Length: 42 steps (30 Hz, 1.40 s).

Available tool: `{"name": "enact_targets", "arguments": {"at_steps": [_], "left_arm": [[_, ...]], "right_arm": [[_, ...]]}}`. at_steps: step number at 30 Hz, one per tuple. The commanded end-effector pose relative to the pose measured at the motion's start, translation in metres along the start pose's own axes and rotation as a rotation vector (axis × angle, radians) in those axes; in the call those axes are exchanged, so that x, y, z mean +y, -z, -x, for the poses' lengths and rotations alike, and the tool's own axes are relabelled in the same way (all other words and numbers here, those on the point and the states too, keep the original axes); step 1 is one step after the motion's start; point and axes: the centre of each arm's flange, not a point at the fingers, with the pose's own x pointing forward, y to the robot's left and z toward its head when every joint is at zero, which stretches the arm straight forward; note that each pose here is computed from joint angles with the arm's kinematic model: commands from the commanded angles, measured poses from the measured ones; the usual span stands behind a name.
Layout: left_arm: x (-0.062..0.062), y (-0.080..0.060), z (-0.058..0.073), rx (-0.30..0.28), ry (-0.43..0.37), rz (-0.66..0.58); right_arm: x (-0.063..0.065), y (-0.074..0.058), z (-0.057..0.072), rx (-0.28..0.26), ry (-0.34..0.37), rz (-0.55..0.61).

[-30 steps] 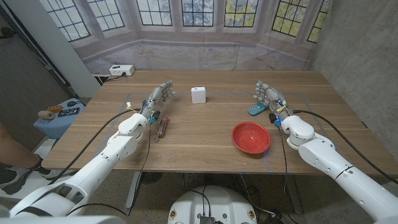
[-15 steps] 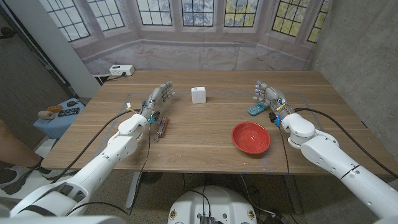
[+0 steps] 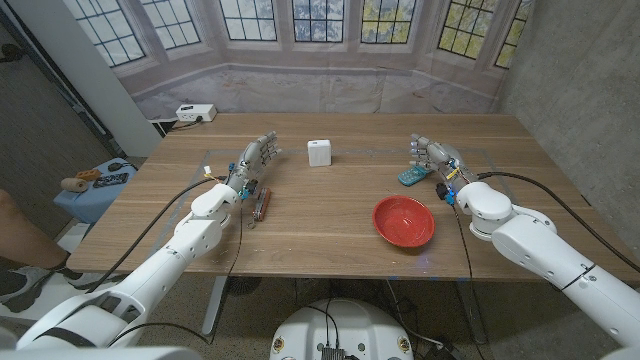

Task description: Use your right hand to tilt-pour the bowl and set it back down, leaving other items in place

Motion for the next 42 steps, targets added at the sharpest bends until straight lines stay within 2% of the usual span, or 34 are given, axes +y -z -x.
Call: {"name": "enact_targets", "arguments": {"at_steps": [1, 12, 17, 30, 42], "left_arm": [[-0.004, 0.002, 0.003, -0.001, -0.002, 0.004], [-0.003, 0.001, 0.008, -0.001, -0.006, -0.001], [-0.004, 0.003, 0.01, 0.003, -0.009, 0.002], [-0.004, 0.006, 0.009, 0.014, -0.013, 0.012], [-0.006, 0.003, 0.009, 0.008, -0.01, -0.001]], "right_arm": [[-0.008, -0.004, 0.02, 0.066, 0.002, 0.107], [-0.011, -0.009, 0.025, 0.149, -0.032, 0.214], [-0.012, -0.01, 0.025, 0.168, -0.045, 0.234], [-0.025, -0.02, 0.033, 0.253, -0.078, 0.342], [-0.024, -0.025, 0.043, 0.313, -0.116, 0.412]]}}
